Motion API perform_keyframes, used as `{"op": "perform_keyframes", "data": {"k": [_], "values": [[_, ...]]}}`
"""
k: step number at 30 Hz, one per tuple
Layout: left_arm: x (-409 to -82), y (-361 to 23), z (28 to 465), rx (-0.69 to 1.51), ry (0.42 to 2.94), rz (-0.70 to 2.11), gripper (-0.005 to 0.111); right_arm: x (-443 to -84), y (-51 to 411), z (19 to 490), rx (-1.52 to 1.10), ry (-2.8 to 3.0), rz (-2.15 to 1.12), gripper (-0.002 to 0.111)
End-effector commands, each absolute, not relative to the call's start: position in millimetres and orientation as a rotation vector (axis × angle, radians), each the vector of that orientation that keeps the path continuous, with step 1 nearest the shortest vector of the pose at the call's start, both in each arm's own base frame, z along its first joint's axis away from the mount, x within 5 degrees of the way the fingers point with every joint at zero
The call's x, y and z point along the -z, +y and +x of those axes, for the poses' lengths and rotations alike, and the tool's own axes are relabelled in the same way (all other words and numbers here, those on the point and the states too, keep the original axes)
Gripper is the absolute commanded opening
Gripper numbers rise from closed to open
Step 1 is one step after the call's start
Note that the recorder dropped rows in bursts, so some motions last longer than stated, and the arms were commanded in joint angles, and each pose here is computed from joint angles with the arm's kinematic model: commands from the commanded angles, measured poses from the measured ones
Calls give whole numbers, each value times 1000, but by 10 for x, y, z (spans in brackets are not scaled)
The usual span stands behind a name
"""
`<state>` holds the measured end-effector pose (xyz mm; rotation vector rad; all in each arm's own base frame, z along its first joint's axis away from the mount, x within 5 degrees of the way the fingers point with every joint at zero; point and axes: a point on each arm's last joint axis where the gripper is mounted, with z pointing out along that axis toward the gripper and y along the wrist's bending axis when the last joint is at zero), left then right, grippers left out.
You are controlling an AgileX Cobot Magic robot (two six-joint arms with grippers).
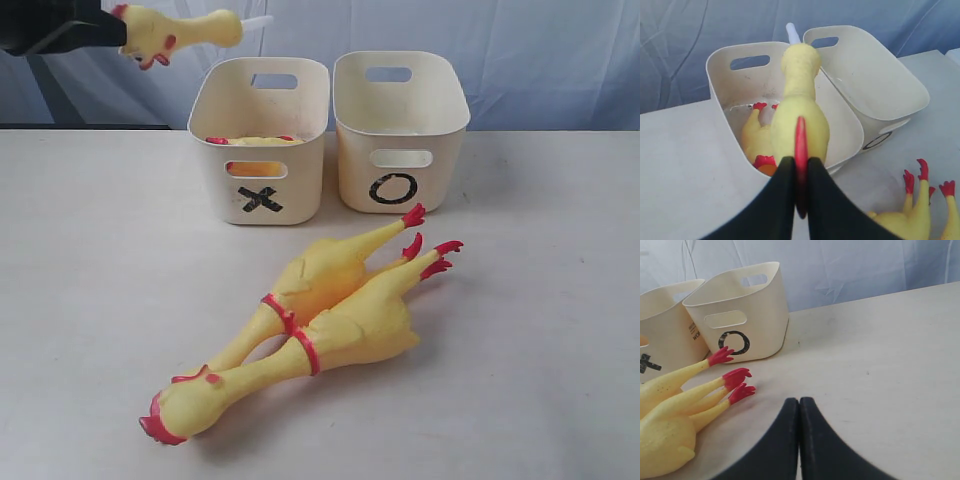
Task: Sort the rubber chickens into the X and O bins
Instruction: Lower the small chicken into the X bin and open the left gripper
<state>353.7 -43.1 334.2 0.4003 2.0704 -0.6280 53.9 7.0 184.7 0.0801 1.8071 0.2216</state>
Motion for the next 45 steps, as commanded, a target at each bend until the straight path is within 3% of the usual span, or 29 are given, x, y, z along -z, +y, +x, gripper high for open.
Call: {"op": "perform_keyframes", "data": {"k": [1,16,27,45], "values": [[-3141,-461,3722,677,2056,370,0,-1854,70,538,-220,1795,75,-1],[-2651,-770,4081,725,2033,405,0,-1854,70,538,-220,1795,75,-1],[-2499,-1020,4284,634,2048,451,0,-1854,71,538,-223,1795,77,-1],[-2433,-1016,4275,564,2072,548,0,-1854,71,538,-223,1795,77,-1]]}}
